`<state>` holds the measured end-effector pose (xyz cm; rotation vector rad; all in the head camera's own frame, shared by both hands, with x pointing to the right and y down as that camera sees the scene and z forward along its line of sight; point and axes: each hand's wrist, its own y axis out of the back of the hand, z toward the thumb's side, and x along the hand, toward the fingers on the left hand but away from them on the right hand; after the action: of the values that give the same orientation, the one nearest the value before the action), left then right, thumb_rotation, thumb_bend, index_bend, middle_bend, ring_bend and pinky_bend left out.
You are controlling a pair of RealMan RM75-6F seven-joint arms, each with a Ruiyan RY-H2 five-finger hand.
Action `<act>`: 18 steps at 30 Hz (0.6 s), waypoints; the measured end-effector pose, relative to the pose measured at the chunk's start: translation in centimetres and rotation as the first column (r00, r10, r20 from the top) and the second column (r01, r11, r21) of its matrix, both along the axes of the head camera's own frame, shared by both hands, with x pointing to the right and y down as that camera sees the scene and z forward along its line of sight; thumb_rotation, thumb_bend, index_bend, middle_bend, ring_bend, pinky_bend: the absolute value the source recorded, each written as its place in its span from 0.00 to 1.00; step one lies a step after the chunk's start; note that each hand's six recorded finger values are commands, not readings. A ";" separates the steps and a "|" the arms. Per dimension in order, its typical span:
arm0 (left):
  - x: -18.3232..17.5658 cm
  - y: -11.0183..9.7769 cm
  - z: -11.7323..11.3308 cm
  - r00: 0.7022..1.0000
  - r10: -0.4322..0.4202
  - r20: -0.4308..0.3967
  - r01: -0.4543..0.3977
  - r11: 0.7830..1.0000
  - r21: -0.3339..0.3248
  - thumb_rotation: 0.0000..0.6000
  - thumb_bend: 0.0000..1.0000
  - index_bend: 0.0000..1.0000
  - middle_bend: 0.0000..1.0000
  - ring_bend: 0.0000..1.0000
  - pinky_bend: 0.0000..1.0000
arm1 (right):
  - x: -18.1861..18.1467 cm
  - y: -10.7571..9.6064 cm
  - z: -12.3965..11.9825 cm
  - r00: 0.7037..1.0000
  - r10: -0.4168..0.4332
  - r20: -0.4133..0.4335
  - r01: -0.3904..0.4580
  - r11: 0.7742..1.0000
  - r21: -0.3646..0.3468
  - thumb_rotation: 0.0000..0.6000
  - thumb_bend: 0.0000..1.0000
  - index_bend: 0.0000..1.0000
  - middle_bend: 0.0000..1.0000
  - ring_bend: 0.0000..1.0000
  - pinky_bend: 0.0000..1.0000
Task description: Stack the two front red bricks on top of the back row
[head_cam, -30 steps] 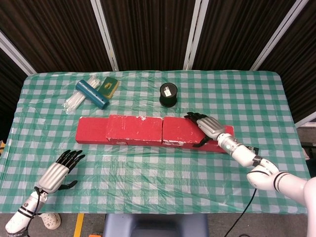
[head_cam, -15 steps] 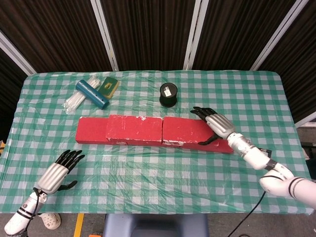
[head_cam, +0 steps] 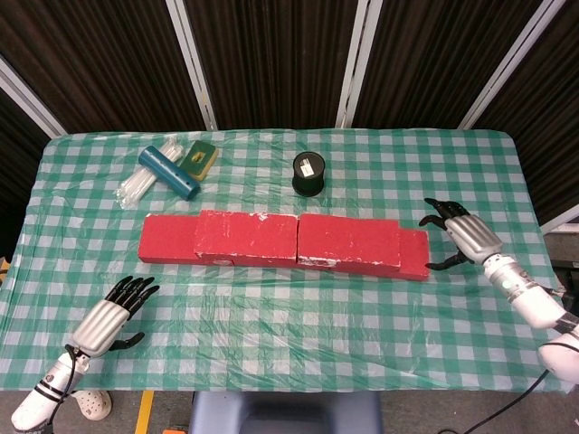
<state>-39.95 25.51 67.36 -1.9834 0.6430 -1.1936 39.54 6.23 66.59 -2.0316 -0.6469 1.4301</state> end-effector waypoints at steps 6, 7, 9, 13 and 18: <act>-0.3 -0.2 0.0 1.000 -0.009 0.003 0.009 1.000 -0.002 1.00 0.26 0.00 0.00 0.00 0.01 | -2.0 1.0 2.2 0.999 -0.040 0.010 0.040 0.998 -0.052 0.93 0.04 0.39 0.00 0.00 0.05; -0.4 -0.2 0.0 1.000 -0.010 0.004 0.010 1.000 -0.002 1.00 0.26 0.00 0.00 0.00 0.01 | -2.3 1.1 2.4 0.999 -0.046 0.011 0.047 0.997 -0.055 0.94 0.04 0.39 0.00 0.00 0.05; -0.5 -0.2 0.0 1.000 -0.013 0.004 0.013 1.000 0.000 1.00 0.26 0.00 0.00 0.00 0.01 | -2.9 1.1 2.7 0.998 -0.055 0.017 0.056 0.997 -0.058 0.93 0.04 0.39 0.00 0.00 0.05; -0.7 -0.3 -0.2 1.000 -0.018 0.005 0.018 1.000 0.004 1.00 0.27 0.00 0.00 0.00 0.01 | -3.5 1.1 2.8 0.998 -0.058 0.024 0.059 0.996 -0.060 0.94 0.04 0.39 0.00 0.00 0.05; -0.8 -0.4 -0.2 1.000 -0.022 0.006 0.022 1.000 0.003 1.00 0.27 0.00 0.00 0.00 0.01 | -4.0 1.3 3.0 0.998 -0.054 0.032 0.056 0.996 -0.069 0.93 0.04 0.38 0.00 0.00 0.05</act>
<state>-40.79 25.15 67.12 -1.9746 0.6649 -1.2104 35.57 7.50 69.62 -2.1116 -0.5561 1.4107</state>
